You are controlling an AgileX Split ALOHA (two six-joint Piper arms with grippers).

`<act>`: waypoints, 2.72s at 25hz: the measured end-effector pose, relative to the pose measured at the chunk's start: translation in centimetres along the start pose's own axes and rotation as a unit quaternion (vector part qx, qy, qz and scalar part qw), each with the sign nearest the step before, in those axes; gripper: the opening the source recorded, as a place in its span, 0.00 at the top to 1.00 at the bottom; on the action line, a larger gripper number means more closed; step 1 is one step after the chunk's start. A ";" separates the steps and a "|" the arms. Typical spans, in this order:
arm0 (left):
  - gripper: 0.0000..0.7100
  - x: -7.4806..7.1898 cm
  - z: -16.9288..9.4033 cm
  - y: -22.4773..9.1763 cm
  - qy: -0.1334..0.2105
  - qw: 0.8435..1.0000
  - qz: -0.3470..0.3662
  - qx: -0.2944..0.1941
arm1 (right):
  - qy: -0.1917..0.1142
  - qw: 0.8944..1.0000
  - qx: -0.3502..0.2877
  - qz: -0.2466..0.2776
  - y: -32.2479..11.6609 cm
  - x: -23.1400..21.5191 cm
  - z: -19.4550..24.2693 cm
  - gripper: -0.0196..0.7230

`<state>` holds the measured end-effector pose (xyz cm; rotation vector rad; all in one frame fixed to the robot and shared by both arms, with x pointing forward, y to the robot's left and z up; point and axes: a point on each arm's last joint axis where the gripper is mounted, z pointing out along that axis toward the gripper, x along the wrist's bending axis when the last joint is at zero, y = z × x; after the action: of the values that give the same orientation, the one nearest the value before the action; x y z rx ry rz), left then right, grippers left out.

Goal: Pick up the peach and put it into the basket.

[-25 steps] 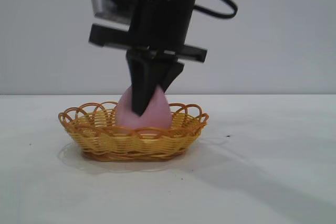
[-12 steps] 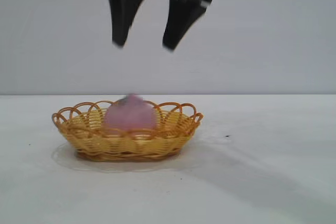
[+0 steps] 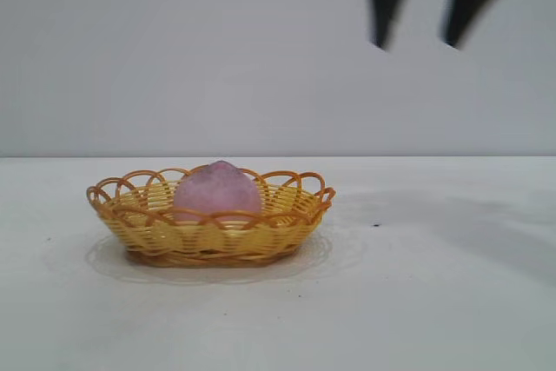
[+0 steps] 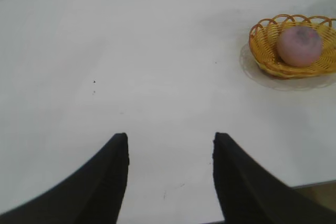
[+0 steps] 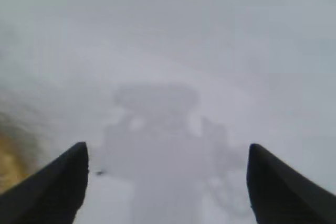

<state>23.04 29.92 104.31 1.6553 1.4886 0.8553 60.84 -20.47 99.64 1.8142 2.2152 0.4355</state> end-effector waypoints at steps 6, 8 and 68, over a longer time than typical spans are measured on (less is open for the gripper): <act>0.50 0.0 0.0 0.0 0.000 1.000 0.000 0.000 | -0.011 0.996 0.031 0.086 -3.3 -4.5 3.4 0.21; 0.50 0.0 0.0 0.0 0.000 1.000 0.000 0.000 | -0.010 0.996 0.019 0.089 -3.2 -4.5 2.4 0.21; 0.50 0.0 0.0 0.0 0.000 1.000 0.000 0.000 | -0.015 0.948 -0.314 0.059 -34.4 -1.9 -19.1 0.21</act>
<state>23.02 29.92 104.30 1.6567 1.4883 0.8554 22.93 -29.99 104.32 1.5754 1.6718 0.9956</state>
